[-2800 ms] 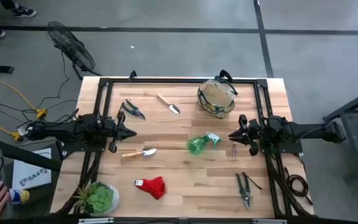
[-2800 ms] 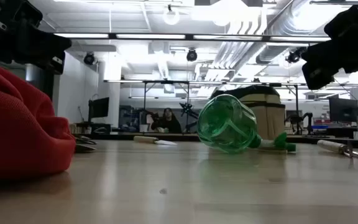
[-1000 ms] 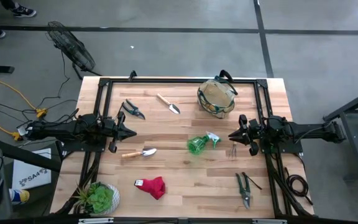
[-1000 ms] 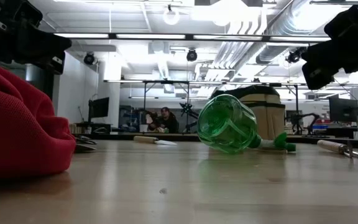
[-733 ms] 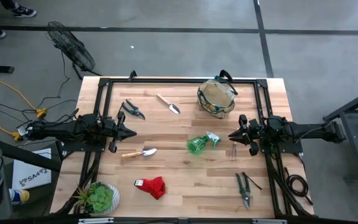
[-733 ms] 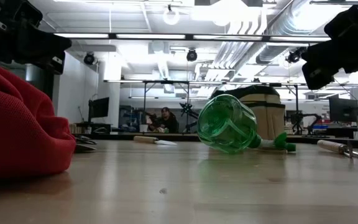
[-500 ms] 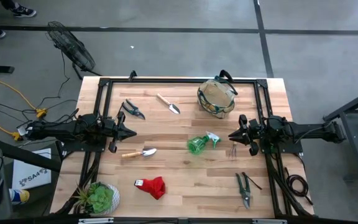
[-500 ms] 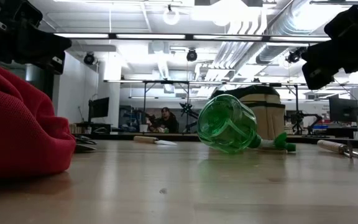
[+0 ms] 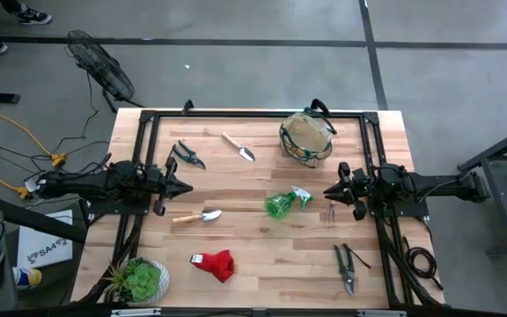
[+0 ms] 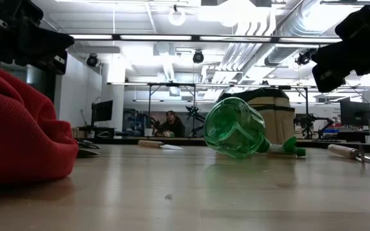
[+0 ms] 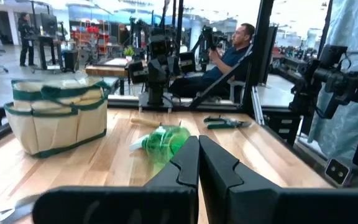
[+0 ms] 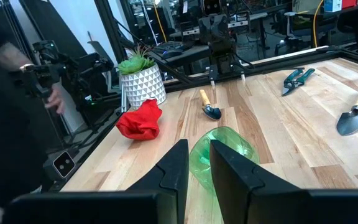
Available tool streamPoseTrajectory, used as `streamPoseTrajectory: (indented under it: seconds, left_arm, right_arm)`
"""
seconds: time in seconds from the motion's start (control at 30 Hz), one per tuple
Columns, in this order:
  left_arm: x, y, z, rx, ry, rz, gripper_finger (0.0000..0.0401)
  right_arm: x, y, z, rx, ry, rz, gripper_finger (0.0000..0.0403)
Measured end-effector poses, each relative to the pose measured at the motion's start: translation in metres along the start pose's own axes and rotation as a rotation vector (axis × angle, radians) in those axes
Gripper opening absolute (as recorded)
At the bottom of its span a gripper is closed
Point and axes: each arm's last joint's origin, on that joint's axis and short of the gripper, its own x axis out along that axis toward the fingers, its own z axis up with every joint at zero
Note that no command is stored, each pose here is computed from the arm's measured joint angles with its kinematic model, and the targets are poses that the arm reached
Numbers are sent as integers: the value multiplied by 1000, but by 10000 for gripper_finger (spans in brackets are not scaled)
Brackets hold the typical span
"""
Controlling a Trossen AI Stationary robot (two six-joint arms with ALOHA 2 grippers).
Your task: Pick & Place Garden tools in Gardening bag
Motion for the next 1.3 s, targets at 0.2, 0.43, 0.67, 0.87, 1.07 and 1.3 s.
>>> streamPoseTrajectory:
  seconds: [0.2, 0.43, 0.67, 0.87, 1.07, 1.3]
  left_arm:
    - [-1, -1, 8, -71, -35, -5, 0]
    - [-2, 1, 17, -284, -137, 73, 0]
    - [-3, 2, 21, -317, -186, 92, 0]
    - [-3, 2, 21, -387, -183, 78, 0]
    - [-6, 1, 25, -389, 44, 152, 0]
    - [-11, -1, 61, -310, 325, 267, 0]
  right_arm:
    - [0, 0, 0, 0, 0, 0, 57]
    - [0, 0, 0, 0, 0, 0, 57]
    - [0, 0, 0, 0, -1, 0, 57]
    - [0, 0, 0, 0, 0, 0, 57]
    - [0, 0, 0, 0, 0, 0, 57]
    - [0, 0, 0, 0, 0, 0, 57]
